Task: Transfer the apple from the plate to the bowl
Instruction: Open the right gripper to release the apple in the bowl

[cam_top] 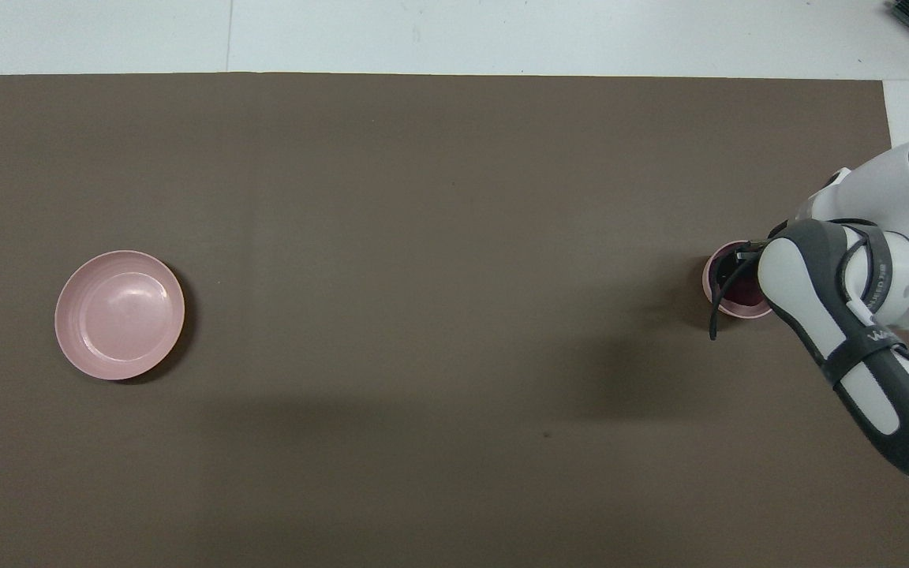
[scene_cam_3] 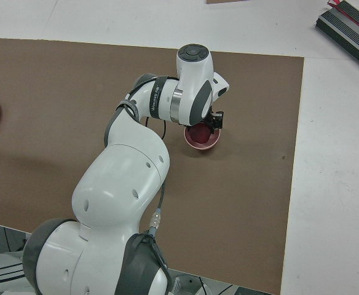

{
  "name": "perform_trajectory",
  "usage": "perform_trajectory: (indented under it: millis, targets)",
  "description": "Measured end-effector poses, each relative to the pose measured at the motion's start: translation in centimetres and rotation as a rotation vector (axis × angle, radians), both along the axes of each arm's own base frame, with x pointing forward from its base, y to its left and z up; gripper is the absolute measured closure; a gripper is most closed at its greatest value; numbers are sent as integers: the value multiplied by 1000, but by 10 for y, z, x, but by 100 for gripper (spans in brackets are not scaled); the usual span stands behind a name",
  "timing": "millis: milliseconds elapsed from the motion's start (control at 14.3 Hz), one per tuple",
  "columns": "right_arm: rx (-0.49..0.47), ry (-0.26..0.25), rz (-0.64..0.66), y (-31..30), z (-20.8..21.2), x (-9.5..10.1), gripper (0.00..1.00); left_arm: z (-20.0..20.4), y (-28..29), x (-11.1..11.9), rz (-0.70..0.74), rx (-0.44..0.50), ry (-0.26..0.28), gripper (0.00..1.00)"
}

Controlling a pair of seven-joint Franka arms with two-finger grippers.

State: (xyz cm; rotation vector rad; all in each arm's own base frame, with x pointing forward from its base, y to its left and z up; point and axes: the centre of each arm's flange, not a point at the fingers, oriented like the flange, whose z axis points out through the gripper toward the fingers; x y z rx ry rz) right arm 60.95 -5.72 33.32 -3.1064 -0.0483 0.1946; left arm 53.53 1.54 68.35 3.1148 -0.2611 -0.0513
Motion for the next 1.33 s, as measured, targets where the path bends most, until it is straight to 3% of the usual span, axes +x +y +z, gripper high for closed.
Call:
perform_trajectory:
  millis: [1329]
  targets:
    - [-4,0,-10,-1,-10,2,20,-2,-13,-8,41,-8,17,0]
